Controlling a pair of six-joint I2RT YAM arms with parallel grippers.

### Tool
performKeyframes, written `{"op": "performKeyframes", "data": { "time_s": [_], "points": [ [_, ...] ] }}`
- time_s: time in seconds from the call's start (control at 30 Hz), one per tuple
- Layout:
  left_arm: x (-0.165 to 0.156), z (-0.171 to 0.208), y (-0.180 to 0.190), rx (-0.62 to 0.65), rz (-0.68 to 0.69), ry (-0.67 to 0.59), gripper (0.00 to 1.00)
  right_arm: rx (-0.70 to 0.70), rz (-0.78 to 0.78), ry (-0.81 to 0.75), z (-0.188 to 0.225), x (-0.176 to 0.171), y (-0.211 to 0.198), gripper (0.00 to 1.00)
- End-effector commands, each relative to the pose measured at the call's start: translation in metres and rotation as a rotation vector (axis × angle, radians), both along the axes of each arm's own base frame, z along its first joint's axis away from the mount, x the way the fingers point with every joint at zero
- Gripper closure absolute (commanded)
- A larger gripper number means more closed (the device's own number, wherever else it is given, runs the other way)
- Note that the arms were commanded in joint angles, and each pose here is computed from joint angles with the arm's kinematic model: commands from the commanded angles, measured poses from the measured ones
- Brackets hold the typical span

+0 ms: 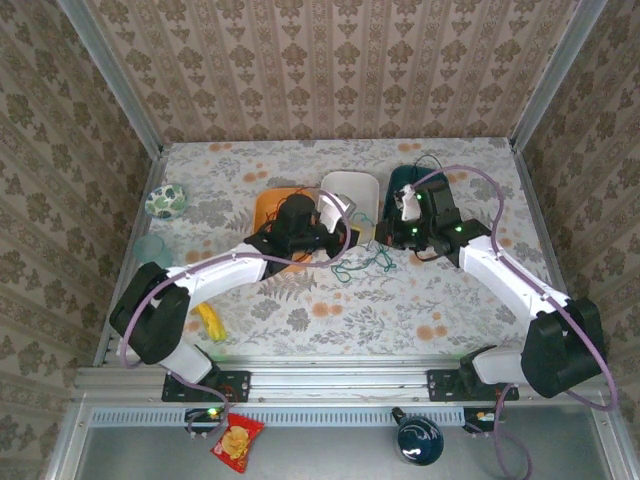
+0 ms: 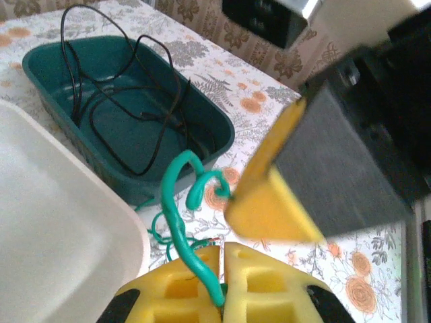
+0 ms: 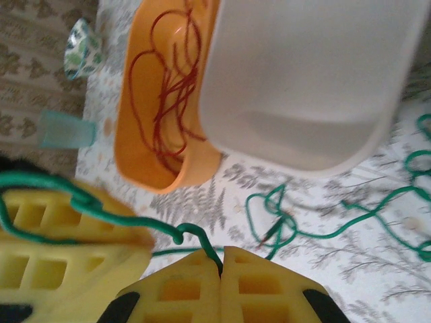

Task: Untangle the cables

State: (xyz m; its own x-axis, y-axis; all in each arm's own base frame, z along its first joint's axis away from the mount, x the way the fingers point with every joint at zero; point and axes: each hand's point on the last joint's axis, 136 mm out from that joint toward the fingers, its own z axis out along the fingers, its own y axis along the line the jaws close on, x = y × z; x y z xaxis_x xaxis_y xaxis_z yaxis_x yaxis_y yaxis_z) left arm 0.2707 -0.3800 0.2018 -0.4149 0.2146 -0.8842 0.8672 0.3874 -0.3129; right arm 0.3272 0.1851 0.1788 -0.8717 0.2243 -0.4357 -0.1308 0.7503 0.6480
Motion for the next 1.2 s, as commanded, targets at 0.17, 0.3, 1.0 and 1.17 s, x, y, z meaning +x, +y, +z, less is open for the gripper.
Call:
{"op": "performKeyframes", "data": {
  "time_s": [0.17,0.3,1.0,1.17],
  "points": [
    [-0.002,0.018,0.023,-0.08,0.045,0.025,1.0,-0.125,-0.244,-0.012,-0.003,0.023,-0.052,1.0],
    [0.012,0.026,0.034,-0.117,0.098,0.023,1.0,-0.095,-0.268,-0.016,-0.002,0.024,-0.052,0.7],
    [0.153,-0.027,0.021,-0.131,0.343,0.185,0.6,-0.285,-0.217,0.095,-0.047,-0.022,-0.075,0.38],
    [0.145,-0.008,0.024,-0.126,0.347,0.093,0.37,-0.318,-0.149,0.157,-0.066,-0.024,-0.065,0.38]
  ]
}}
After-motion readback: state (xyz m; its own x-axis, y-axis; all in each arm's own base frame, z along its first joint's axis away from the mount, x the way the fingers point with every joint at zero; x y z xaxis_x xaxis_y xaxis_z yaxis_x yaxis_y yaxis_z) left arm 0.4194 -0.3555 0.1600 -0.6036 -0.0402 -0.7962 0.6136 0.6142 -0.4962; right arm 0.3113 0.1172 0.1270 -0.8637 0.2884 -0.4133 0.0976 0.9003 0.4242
